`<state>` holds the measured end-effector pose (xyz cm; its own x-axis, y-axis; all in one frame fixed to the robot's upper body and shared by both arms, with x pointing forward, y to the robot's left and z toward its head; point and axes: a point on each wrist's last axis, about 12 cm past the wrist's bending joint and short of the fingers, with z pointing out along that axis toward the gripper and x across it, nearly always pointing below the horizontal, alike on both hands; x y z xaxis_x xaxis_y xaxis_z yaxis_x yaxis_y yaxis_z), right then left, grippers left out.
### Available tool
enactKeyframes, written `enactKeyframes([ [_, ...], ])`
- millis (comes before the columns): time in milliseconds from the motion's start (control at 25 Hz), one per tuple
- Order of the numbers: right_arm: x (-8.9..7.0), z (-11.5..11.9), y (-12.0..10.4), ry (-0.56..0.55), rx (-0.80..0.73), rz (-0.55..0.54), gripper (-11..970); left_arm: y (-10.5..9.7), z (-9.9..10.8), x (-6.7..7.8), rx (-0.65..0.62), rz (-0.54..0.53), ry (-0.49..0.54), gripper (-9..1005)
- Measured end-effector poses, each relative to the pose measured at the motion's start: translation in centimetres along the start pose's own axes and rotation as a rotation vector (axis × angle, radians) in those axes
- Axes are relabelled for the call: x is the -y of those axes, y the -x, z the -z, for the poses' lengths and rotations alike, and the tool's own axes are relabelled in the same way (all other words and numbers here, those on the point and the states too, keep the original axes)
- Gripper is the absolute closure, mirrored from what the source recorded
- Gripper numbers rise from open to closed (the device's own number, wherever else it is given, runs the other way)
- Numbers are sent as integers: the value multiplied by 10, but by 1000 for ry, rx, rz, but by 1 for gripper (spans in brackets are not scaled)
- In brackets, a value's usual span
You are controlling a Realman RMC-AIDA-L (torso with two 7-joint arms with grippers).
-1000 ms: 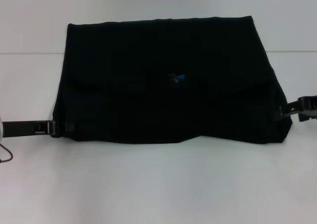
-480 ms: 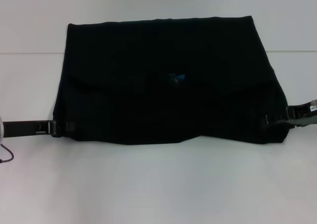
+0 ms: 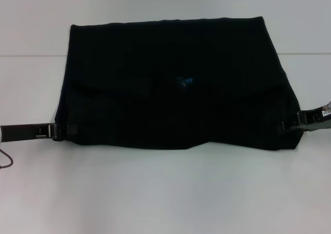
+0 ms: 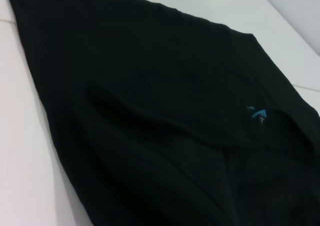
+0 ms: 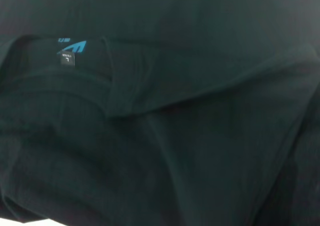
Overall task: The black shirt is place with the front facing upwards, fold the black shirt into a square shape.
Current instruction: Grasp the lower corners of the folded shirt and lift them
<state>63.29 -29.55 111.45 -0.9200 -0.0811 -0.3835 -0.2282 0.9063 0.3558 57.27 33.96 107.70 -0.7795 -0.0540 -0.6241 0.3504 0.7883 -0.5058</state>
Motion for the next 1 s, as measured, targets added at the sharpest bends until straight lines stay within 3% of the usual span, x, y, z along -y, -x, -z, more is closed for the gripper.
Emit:
enactKeyframes([
  [440, -1, -1, 0, -1, -2, 5, 795, 0, 1, -1, 1, 1, 0, 928],
  [880, -1, 2, 1, 4, -4, 13, 952, 1, 1, 2, -8, -3, -20, 928],
  [1000, 1, 10, 1, 18, -6, 15, 951, 1, 2, 4, -19, -3, -45, 928],
])
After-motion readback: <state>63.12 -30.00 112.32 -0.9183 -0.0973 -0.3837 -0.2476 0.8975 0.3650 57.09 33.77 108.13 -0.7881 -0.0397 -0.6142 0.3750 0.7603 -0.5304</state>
